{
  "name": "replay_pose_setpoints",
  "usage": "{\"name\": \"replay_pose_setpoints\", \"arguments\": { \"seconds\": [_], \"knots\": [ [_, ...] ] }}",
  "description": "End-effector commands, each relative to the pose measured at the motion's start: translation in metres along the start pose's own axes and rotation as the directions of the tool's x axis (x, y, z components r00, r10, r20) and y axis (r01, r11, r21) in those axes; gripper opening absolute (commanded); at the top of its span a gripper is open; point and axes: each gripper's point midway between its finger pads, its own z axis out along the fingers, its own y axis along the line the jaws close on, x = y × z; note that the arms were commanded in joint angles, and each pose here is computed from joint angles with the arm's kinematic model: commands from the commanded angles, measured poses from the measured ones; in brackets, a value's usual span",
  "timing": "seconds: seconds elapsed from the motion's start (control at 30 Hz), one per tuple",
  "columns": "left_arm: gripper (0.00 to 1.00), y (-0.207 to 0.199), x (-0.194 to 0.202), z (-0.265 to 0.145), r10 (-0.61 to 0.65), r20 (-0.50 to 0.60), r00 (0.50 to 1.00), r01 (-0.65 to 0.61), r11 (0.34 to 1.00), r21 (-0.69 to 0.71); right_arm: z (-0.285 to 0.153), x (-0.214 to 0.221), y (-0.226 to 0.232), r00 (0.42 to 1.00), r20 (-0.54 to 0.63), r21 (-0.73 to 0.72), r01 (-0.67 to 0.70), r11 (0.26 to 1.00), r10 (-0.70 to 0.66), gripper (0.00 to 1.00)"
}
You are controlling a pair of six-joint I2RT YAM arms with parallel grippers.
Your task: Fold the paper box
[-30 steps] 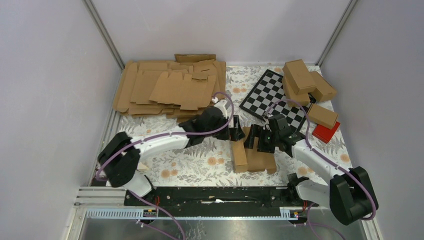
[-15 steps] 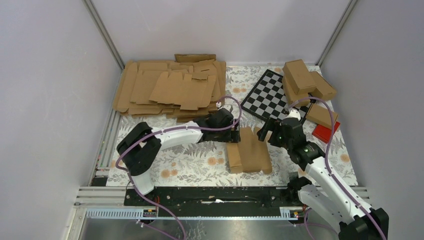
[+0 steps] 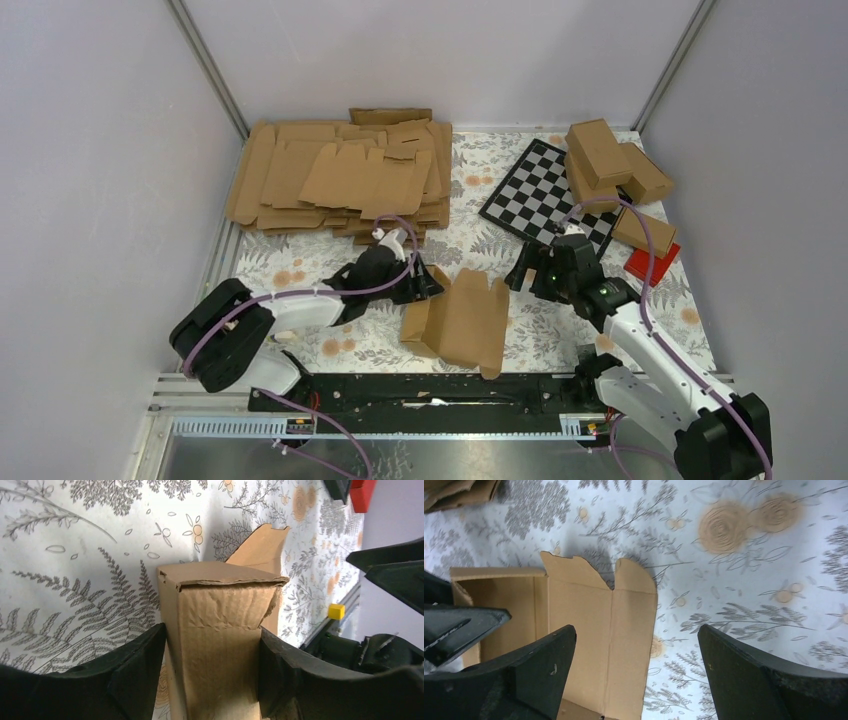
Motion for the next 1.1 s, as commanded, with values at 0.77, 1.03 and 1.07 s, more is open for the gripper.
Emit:
{"name": "replay_pose_setpoints", "arguments": {
  "seconds": [0.77, 1.03, 1.07],
  "knots": [
    [0.55, -0.073, -0.059, -0.068, -0.174, 0.126, 0.977, 0.089, 0.863, 0.498, -0.02, 0.047, 0.091, 0.961, -0.207, -0.611, -0.275, 0.742, 0.185, 1.0],
    [0.59, -0.072, -0.064, -0.07, -0.155, 0.155, 0.976, 0.065, 0.879, 0.472, -0.044, 0.033, 0.114, 0.962, -0.212, -0.702, -0.272, 0.658, 0.172, 0.85],
    [0.59, -0.072, -0.064, -0.07, -0.155, 0.159, 0.975, 0.063, 0.88, 0.471, -0.045, 0.034, 0.114, 0.963, -0.218, -0.705, -0.269, 0.656, 0.161, 0.81]
  ]
}}
